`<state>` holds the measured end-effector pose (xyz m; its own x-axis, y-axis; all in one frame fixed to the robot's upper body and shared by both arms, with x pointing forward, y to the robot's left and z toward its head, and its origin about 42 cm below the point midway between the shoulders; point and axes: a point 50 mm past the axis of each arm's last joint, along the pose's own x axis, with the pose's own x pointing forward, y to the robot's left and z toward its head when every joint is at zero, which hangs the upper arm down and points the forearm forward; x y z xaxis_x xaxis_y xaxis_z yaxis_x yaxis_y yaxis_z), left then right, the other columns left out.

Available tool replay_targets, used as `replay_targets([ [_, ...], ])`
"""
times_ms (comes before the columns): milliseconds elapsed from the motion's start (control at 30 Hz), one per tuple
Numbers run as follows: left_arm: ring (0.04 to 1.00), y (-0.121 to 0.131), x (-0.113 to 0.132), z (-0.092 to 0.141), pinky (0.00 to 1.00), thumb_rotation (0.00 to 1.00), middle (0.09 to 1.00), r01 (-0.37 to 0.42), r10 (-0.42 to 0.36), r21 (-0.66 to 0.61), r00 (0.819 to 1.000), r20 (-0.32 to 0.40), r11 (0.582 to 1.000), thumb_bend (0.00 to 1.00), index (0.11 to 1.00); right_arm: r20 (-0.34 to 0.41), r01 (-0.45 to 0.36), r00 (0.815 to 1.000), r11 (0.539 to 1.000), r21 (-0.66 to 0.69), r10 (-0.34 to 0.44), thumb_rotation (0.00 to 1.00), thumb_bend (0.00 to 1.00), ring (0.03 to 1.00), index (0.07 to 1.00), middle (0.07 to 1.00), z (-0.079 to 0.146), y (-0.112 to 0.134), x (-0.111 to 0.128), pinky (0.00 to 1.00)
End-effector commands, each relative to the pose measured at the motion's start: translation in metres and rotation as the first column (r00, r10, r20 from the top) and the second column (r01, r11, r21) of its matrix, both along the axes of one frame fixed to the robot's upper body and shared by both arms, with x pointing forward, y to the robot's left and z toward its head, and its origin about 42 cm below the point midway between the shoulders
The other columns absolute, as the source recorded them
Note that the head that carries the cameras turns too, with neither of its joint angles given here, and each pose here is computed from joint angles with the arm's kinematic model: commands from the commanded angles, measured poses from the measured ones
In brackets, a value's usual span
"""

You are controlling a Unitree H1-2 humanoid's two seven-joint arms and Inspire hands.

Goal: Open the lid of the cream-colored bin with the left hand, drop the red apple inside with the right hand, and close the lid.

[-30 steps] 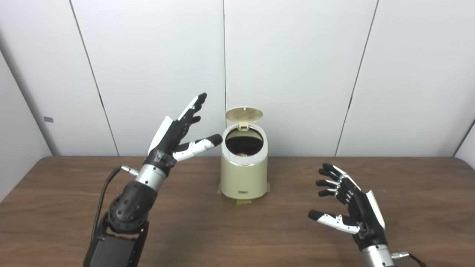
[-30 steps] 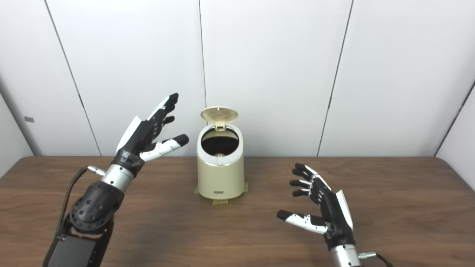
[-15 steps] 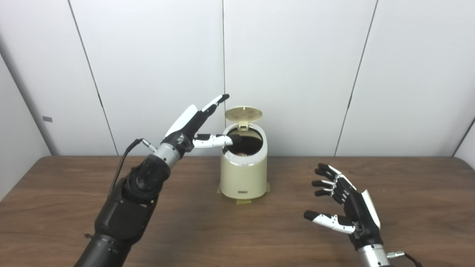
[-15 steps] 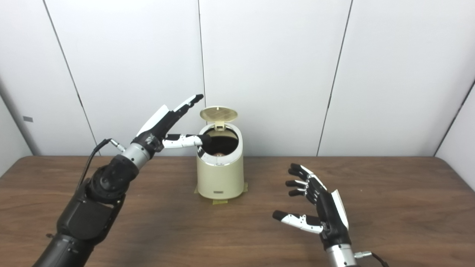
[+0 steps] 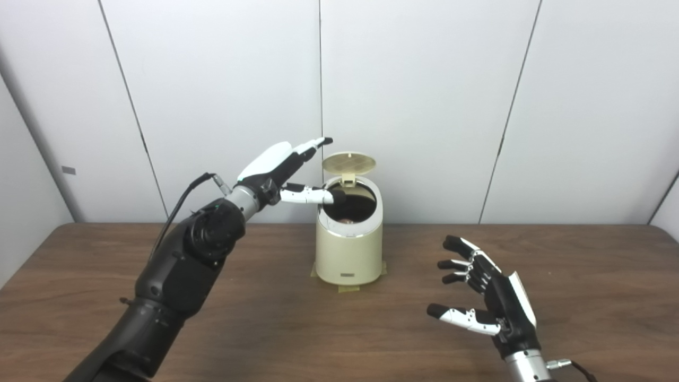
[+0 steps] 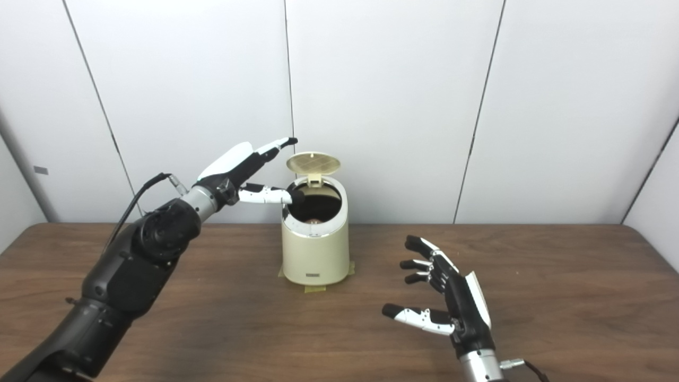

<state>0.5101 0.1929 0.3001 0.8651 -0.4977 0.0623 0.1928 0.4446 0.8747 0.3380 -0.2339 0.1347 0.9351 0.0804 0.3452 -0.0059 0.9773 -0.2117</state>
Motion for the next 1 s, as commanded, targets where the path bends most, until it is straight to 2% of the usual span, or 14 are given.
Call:
replay_targets([
  [0,1.000,0.001,0.006,0.042,1.00,0.70,1.000,0.017,-0.020,0.031,0.995,0.100,0.999,1.00,1.000,0.069,-0.013,0.998,1.000,0.010,0.012,0.30,0.84,0.693,0.823,0.828,0.017,0.008,0.006,0.57],
  [300,1.000,0.009,-0.003,0.054,1.00,0.68,1.000,0.103,-0.118,0.169,0.990,0.080,0.980,1.00,1.000,0.061,-0.008,0.998,1.000,0.007,0.007,0.32,0.85,0.692,0.826,0.831,0.018,0.012,0.006,0.57],
  [600,1.000,0.019,-0.011,0.063,1.00,0.67,1.000,0.113,-0.133,0.200,0.987,0.087,0.973,1.00,1.000,0.057,-0.014,0.998,1.000,0.014,0.013,0.32,0.85,0.685,0.828,0.831,0.018,0.017,0.006,0.56],
  [967,1.000,0.014,-0.020,0.067,1.00,0.67,1.000,0.148,-0.183,0.250,0.975,0.122,0.957,1.00,1.000,0.052,-0.014,0.999,1.000,0.025,0.012,0.31,0.86,0.701,0.826,0.835,0.018,0.023,0.005,0.56],
])
